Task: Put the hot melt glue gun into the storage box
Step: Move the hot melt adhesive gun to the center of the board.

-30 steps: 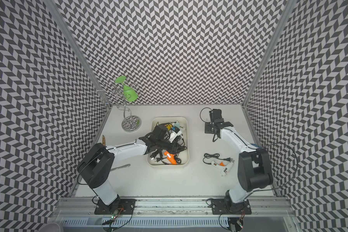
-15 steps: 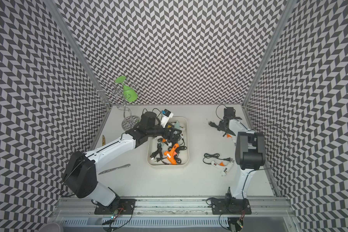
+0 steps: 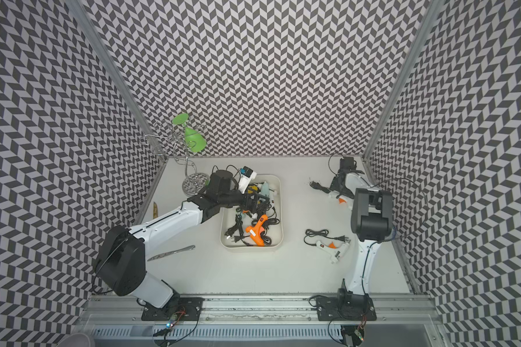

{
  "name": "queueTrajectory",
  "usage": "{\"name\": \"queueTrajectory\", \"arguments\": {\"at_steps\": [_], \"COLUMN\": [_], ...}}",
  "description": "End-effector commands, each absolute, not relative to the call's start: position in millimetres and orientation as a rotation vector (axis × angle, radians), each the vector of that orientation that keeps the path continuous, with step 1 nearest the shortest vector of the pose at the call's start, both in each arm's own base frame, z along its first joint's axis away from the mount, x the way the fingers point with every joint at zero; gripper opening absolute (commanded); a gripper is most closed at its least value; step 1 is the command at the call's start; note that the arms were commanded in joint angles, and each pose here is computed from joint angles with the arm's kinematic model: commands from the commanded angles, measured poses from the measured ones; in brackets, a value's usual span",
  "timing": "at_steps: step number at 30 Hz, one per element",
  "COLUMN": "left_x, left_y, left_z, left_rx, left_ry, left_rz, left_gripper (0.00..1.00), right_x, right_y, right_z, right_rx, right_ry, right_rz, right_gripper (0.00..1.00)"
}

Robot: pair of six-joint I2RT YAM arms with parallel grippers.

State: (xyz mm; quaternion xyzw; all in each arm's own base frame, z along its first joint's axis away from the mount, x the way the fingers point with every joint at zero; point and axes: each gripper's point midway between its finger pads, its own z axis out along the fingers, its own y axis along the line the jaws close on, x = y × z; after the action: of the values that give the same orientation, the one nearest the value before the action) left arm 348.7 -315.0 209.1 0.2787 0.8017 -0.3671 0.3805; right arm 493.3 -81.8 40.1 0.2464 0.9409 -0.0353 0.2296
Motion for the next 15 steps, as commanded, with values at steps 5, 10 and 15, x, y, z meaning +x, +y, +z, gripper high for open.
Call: {"name": "queueTrajectory", "arguments": {"at_steps": [5, 10, 15], "left_x": [354, 355, 356], "left_y": [-310, -313, -313], "left_z": [218, 214, 215], "left_rx": [0.701, 0.705, 0.703], "left_ry": [2.012, 2.021, 2.022], "left_rz": [-0.922, -0.933, -0.934], "left_gripper": [0.92, 0.93, 0.92], "right_x": [457, 456, 469], "right_y": [1, 51, 49], "right_z": [7, 18, 75], "right_rx": [0.432, 0.209, 0.232], "right_ry": [2.765, 2.761, 2.626], "right_rz": [0.077, 0.047, 0.031], "right_gripper": [0.70, 0.72, 0.80]}}
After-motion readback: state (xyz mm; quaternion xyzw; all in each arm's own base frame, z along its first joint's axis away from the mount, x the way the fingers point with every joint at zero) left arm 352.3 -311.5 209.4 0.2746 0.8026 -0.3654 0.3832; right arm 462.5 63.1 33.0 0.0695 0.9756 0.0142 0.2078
